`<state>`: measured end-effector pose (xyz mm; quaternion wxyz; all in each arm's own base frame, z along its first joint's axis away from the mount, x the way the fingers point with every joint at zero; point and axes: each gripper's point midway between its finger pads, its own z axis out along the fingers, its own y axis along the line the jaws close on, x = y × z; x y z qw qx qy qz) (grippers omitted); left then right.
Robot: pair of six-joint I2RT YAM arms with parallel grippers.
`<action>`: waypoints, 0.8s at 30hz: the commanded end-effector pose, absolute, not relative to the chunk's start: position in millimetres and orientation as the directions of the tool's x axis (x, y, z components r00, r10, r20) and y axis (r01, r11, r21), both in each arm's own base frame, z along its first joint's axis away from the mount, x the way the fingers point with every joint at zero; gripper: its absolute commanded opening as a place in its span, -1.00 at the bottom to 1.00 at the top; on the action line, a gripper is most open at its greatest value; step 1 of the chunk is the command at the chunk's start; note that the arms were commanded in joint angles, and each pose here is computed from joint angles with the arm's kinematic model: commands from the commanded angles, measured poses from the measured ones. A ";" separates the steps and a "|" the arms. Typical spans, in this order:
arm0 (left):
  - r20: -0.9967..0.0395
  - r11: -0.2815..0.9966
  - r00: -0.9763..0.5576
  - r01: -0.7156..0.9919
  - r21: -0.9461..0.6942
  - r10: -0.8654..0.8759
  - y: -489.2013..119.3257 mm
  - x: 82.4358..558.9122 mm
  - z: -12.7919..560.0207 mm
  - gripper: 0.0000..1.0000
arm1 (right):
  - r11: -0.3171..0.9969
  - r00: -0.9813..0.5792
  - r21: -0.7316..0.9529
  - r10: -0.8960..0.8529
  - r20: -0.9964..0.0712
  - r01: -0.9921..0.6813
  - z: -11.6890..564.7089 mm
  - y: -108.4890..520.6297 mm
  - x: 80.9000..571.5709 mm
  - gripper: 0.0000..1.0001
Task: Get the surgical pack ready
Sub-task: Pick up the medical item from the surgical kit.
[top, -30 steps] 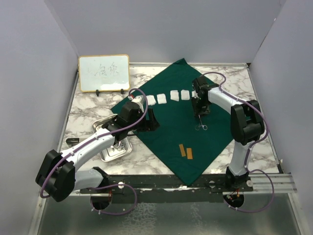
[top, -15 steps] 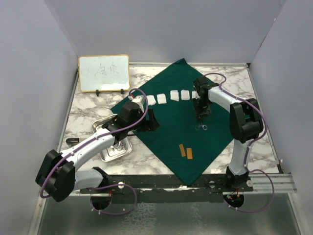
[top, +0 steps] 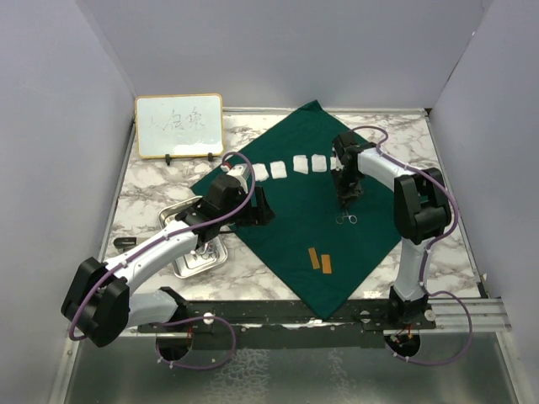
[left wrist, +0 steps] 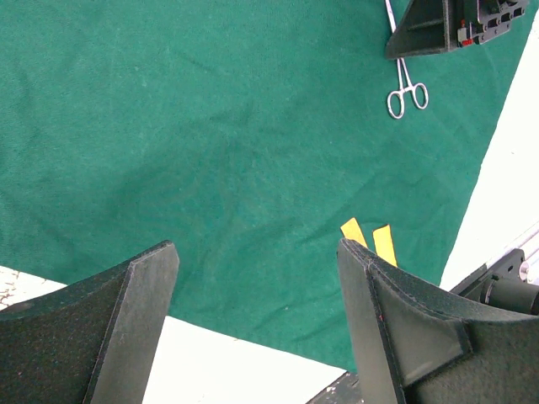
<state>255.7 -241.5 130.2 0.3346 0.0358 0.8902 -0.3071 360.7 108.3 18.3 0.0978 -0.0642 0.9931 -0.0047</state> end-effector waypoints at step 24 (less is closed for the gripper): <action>-0.597 0.768 -0.789 0.288 -0.571 -0.148 -259.3 259.0 138.7 0.59 | 0.969 -0.888 0.103 -0.158 -0.432 -0.223 50.1 132.3 384.5 -0.98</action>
